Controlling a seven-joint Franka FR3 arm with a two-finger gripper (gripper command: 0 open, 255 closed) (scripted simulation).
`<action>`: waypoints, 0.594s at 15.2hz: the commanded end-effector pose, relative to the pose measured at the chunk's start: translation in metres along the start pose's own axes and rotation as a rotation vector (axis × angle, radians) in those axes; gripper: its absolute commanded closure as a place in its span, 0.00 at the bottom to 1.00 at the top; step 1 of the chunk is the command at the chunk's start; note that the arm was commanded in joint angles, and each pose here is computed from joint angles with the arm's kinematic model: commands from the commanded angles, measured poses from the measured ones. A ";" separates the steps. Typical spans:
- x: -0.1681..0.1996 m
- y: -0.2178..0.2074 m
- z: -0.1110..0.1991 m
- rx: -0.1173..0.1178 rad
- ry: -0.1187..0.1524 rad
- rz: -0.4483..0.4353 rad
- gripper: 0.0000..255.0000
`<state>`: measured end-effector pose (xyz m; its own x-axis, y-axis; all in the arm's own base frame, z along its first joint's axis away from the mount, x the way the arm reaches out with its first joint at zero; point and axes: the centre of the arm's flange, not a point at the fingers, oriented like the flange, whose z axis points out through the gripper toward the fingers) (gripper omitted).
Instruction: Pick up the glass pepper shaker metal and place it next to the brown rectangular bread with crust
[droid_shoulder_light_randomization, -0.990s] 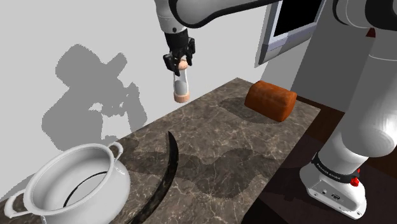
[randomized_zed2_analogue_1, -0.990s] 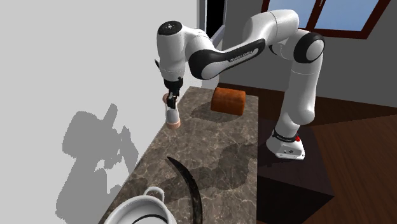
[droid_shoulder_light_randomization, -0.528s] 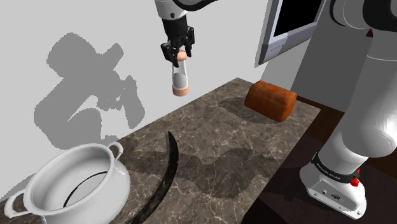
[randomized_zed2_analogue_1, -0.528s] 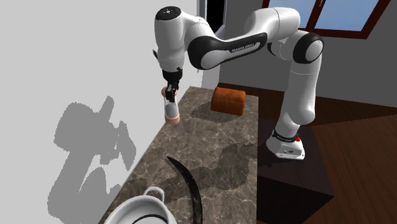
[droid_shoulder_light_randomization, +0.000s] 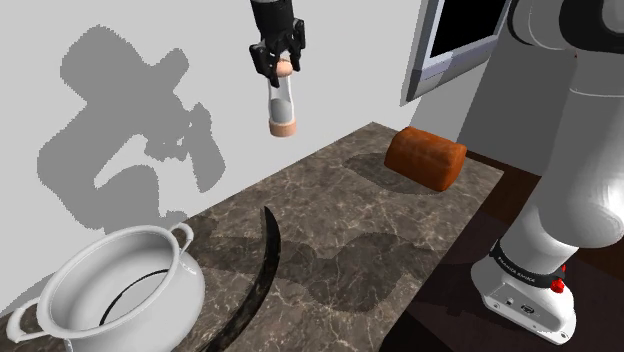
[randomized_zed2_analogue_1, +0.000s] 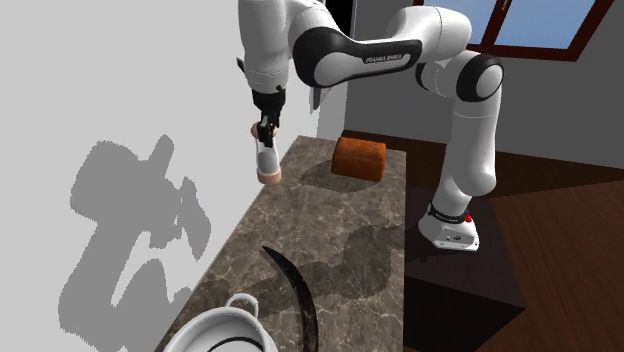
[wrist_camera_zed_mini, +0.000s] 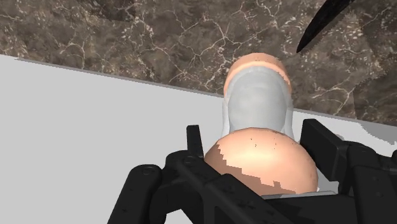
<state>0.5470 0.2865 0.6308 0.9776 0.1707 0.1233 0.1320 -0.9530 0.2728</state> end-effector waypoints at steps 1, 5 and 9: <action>0.001 0.002 -0.007 0.000 0.000 0.000 1.00; -0.009 0.052 0.006 0.000 0.000 0.000 1.00; -0.020 0.103 0.019 0.000 0.000 0.000 1.00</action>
<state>0.5453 0.1947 0.6392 0.9779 0.1693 0.1227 0.1306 -0.9529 0.2736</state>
